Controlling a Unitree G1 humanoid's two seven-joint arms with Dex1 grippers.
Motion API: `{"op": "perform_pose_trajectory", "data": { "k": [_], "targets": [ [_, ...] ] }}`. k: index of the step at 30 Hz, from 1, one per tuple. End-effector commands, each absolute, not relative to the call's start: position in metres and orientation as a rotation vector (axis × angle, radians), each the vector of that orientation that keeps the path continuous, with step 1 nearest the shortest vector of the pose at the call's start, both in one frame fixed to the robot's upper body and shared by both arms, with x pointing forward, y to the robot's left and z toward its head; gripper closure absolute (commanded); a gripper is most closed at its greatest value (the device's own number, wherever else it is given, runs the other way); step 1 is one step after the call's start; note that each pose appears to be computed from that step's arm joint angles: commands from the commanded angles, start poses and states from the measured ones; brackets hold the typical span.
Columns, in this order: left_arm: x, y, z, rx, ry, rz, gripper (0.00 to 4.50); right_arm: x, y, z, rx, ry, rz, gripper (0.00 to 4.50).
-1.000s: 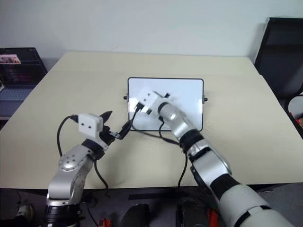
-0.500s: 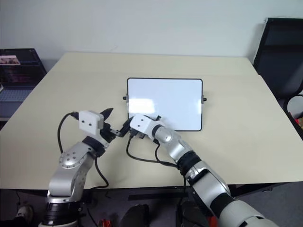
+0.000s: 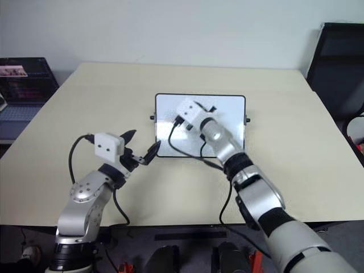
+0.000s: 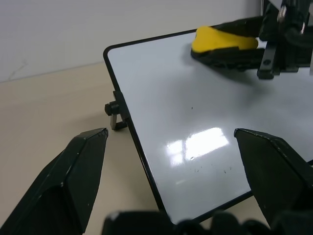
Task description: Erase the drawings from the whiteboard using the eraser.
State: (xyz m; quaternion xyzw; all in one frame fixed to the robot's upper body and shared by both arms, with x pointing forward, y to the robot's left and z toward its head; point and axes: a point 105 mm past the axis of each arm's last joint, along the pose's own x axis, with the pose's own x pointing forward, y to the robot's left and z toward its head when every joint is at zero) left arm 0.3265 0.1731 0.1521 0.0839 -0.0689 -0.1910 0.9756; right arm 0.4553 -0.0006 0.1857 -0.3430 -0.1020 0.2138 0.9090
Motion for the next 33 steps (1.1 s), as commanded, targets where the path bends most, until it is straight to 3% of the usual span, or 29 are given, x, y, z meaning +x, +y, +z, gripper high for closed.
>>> {"op": "perform_pose_trajectory", "data": {
  "k": [1, 9, 12, 24, 33],
  "targets": [
    [0.326, 0.171, 0.164, 0.184, -0.180, -0.397, 0.00, 0.451, -0.001, 0.154, -0.714, -0.127, 0.478, 3.30],
    [0.326, 0.170, 0.164, 0.185, -0.179, -0.399, 0.00, 0.396, 0.055, 0.105, -0.698, -0.113, 0.774, 3.30],
    [0.327, 0.170, 0.164, 0.185, -0.179, -0.400, 0.00, 0.385, 0.060, 0.100, -0.697, -0.107, 0.814, 3.30],
    [0.331, 0.166, 0.164, 0.179, -0.179, -0.429, 0.00, 0.400, 0.005, 0.128, -0.671, -0.130, 0.680, 3.30],
    [0.336, 0.158, 0.163, 0.177, -0.179, -0.468, 0.00, 0.364, -0.043, 0.155, -0.441, -0.154, 0.662, 3.30]
  ]
}}
